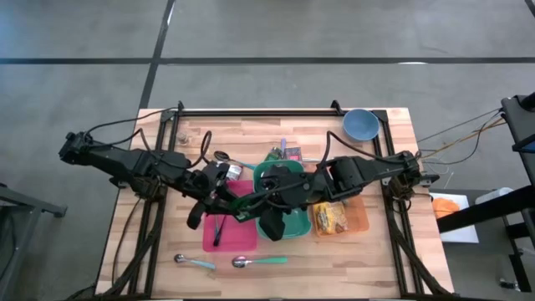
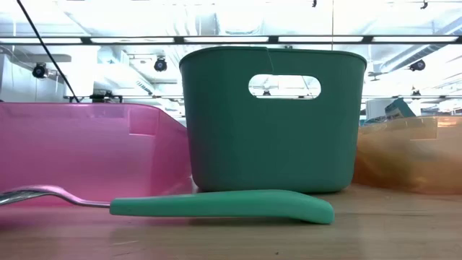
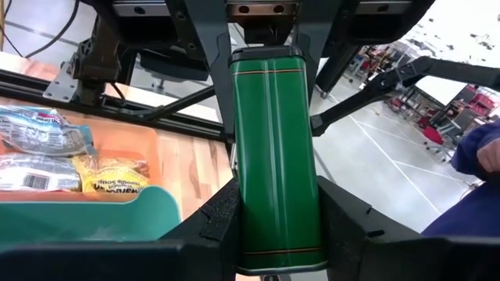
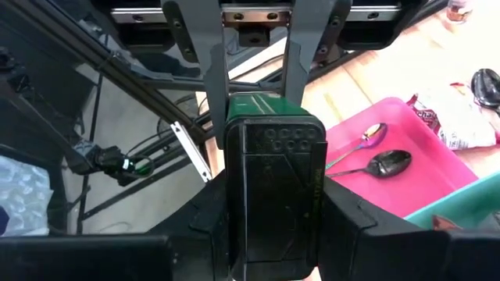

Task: Pick & Place Food Item
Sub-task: Put the black seasoning can into the green bin

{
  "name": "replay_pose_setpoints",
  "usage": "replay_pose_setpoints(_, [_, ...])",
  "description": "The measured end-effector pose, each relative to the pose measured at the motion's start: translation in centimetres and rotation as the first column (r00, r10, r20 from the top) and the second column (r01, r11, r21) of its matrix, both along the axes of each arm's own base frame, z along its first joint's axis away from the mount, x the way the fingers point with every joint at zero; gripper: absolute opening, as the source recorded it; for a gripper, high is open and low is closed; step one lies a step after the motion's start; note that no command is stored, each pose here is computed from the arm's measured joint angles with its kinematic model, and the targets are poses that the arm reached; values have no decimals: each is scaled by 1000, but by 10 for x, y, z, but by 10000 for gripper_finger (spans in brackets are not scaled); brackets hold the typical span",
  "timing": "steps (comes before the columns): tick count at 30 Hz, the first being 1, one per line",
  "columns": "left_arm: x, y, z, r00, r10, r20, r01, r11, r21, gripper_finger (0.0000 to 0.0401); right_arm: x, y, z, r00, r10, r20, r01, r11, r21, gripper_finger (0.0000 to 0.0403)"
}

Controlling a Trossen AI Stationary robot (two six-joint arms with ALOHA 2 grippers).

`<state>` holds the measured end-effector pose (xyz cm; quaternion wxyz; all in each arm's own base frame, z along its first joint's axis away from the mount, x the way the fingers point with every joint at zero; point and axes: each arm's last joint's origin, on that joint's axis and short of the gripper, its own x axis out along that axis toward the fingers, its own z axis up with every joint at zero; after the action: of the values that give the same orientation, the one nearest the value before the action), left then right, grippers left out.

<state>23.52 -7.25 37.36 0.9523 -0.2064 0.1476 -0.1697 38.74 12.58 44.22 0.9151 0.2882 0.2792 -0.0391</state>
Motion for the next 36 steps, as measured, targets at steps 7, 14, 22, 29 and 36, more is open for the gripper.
replay_pose_setpoints(7, [0,0,0,1000,8,-26,-9,998,-56,184,1,0,1,1000,15,12,-15,1000,-4,117])
replay_pose_setpoints(14, [-8,1,1,996,8,-85,-17,993,-116,220,-1,-2,0,1000,8,-11,-8,1000,5,117])
replay_pose_setpoints(22, [-28,15,-15,911,189,-366,-257,956,-144,245,-16,-29,-12,964,-131,-232,127,991,-33,117])
replay_pose_setpoints(29, [-35,18,-23,856,242,-456,-330,936,-121,246,-25,-69,-33,835,-269,-480,232,963,-136,117])
replay_pose_setpoints(36, [-35,18,-22,857,240,-457,-328,936,-124,246,-10,-97,-69,724,-290,-626,228,957,-180,117])
